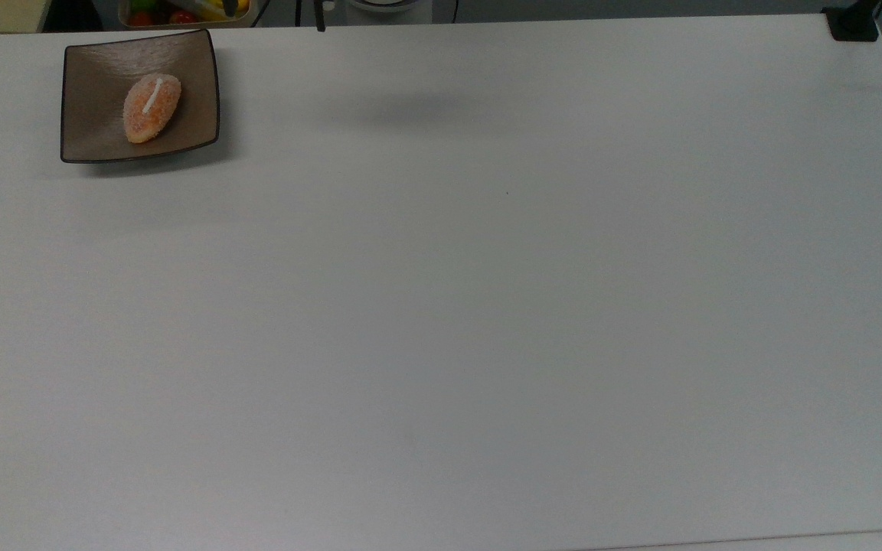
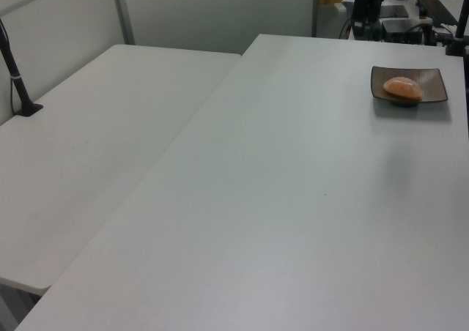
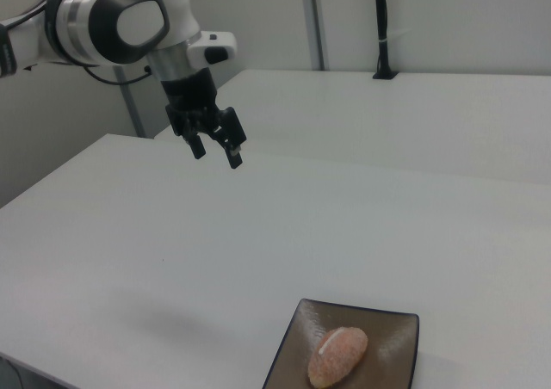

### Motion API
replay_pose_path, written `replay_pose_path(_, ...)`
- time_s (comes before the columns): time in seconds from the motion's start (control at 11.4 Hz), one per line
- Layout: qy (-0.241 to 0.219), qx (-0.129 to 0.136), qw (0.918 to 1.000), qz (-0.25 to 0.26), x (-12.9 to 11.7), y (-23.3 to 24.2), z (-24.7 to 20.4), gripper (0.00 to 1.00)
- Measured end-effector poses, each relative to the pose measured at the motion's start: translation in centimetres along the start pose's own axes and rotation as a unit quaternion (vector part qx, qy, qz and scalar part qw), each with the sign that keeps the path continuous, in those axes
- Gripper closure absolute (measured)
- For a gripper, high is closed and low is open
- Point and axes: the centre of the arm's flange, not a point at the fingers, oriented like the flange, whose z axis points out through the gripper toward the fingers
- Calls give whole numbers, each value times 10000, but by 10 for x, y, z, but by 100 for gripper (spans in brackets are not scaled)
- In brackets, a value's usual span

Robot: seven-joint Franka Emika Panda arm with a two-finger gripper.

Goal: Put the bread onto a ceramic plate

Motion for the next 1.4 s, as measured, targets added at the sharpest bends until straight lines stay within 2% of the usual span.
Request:
replay_pose_path(0.18,-45,-145,9999,-66,2,-15,7,0)
replay_pose_path(0.44,-93,-127,9997,-204,4,-31,14,0)
replay_pose_path(0.79,-152,-30,9996,-216,5,-38,19,0)
replay_pose_path(1.05,-259,188,9994,-114,8,-36,28,0)
replay_pose_path(1.4,-275,207,9993,-127,9,-38,29,0)
